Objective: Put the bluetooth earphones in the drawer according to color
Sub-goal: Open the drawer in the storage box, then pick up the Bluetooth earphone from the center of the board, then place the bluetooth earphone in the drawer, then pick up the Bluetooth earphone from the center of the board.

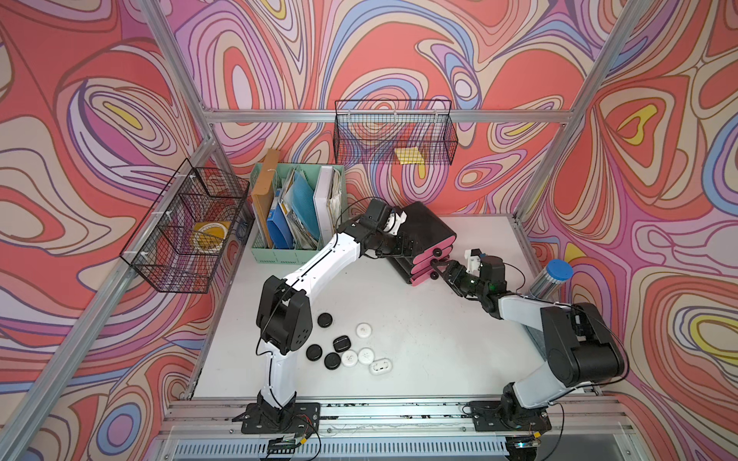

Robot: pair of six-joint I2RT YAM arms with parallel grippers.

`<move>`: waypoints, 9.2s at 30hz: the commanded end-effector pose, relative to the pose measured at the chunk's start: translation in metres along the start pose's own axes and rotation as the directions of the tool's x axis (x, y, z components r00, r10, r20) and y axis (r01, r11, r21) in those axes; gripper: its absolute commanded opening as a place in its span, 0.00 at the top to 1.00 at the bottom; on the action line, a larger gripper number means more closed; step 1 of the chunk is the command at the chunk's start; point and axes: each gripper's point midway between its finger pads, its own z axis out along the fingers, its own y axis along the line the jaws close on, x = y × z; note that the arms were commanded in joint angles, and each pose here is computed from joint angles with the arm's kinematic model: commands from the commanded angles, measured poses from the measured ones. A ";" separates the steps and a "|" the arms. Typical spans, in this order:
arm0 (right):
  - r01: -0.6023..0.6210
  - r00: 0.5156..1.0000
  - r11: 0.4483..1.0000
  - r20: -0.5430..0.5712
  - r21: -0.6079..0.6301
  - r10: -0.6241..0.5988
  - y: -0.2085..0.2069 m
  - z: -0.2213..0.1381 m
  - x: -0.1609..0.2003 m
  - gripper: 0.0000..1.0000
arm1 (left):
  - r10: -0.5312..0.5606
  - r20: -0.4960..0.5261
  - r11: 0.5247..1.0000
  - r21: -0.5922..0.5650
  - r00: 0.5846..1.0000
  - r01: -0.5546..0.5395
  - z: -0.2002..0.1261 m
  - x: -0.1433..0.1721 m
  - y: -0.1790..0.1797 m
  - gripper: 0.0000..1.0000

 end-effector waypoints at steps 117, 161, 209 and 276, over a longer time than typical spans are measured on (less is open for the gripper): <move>0.480 0.793 0.861 -0.336 -0.168 -0.508 0.064 -0.070 0.182 0.37 | -0.168 0.137 0.891 -0.403 0.976 0.210 -0.094 0.192 0.136 0.01; 0.926 0.062 0.268 -0.593 -0.265 -0.803 0.031 -0.022 0.343 0.49 | -0.227 0.103 0.856 -0.454 0.969 0.248 -0.079 0.232 0.165 0.01; 0.431 0.881 0.707 -0.094 0.561 -0.463 -0.003 -0.028 -0.002 0.74 | -0.113 -0.103 0.887 -0.458 0.988 0.053 -0.037 0.245 0.134 0.01; 0.412 0.887 0.781 -0.009 0.470 -0.462 0.030 -0.085 -0.003 0.28 | 0.006 -0.320 0.810 -0.554 0.947 -0.192 -0.002 0.269 0.131 0.53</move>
